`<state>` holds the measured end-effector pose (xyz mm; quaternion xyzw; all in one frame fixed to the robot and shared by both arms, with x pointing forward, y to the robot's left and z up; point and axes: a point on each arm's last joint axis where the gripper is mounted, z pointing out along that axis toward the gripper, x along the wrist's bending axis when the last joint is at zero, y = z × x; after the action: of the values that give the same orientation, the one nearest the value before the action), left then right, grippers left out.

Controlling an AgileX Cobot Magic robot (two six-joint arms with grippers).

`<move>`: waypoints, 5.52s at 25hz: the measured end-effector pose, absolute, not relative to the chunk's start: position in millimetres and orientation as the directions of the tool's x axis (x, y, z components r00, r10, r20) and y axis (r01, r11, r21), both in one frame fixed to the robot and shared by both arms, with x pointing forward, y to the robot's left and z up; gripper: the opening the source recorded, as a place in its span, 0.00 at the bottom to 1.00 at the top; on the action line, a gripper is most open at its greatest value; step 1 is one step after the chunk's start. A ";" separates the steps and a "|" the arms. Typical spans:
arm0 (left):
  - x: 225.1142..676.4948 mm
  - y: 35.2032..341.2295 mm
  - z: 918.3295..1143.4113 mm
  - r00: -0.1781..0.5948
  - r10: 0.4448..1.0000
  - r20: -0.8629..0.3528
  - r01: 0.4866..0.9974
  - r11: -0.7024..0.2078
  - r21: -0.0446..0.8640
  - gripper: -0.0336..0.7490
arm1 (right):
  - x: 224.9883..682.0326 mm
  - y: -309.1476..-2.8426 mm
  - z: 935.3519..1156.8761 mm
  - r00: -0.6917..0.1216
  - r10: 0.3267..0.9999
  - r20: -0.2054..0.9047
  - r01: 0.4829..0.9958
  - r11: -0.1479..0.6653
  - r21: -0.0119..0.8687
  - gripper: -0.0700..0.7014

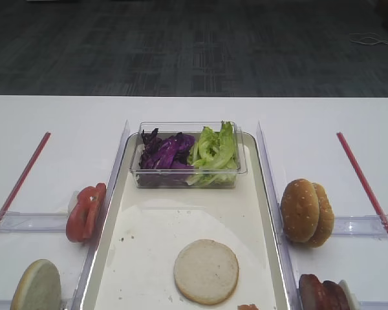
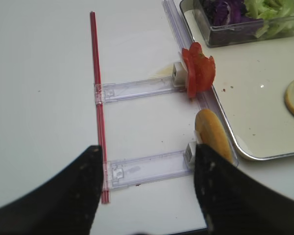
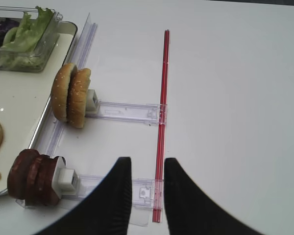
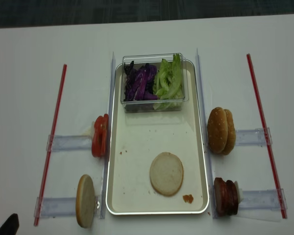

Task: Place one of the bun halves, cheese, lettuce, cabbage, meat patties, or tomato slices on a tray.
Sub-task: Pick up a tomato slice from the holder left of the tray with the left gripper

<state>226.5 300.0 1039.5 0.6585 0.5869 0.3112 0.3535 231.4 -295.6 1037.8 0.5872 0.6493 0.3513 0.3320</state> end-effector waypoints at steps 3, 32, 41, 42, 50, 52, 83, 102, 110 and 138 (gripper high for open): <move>226.5 300.0 1039.5 0.117 0.993 -0.005 0.553 -0.061 0.831 0.54 | 231.4 -295.6 1037.8 -0.090 0.996 -0.019 0.529 0.064 0.846 0.35; 226.4 299.5 1039.5 0.120 0.993 -0.012 0.553 -0.057 0.831 0.54 | 231.4 -295.6 1037.8 -0.090 0.996 -0.019 0.529 0.064 0.846 0.35; 240.1 297.3 1040.7 0.123 0.992 -0.026 0.631 -0.058 0.774 0.54 | 231.4 -295.6 1037.8 -0.090 0.996 -0.019 0.529 0.064 0.846 0.35; 244.0 296.6 1041.7 0.120 0.992 -0.034 0.652 -0.053 0.757 0.54 | 231.4 -295.6 1037.8 -0.090 0.996 -0.019 0.529 0.064 0.846 0.35; 282.6 291.0 1053.5 0.079 0.992 -0.098 0.790 -0.002 0.613 0.54 | 231.4 -295.6 1037.8 -0.090 0.996 -0.019 0.529 0.064 0.846 0.35; 294.6 289.8 1057.2 0.072 0.992 -0.101 0.820 -0.002 0.572 0.54 | 231.4 -295.6 1037.8 -0.090 0.996 -0.019 0.529 0.064 0.846 0.35; 490.3 272.3 1081.3 0.035 0.996 -0.088 0.978 -0.016 0.207 0.54 | 231.4 -295.6 1037.8 -0.091 0.996 -0.020 0.529 0.066 0.846 0.35; 493.3 241.4 1076.0 0.083 0.996 -0.030 0.977 -0.075 0.198 0.55 | 231.4 -295.6 1037.8 -0.091 0.996 -0.020 0.529 0.066 0.846 0.35; 505.6 206.7 1063.3 0.116 0.993 -0.035 0.982 -0.110 0.153 0.55 | 231.4 -295.6 1037.8 -0.091 0.996 -0.020 0.529 0.066 0.846 0.35; 544.2 158.7 994.3 0.069 0.994 -0.083 0.997 -0.067 0.026 0.55 | 231.4 -295.6 1037.8 -0.091 0.996 -0.020 0.529 0.066 0.846 0.35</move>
<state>544.2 158.7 994.3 0.7300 0.6821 -0.0217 0.0379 231.4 -295.6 1037.8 0.5866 0.6499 0.3509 0.3324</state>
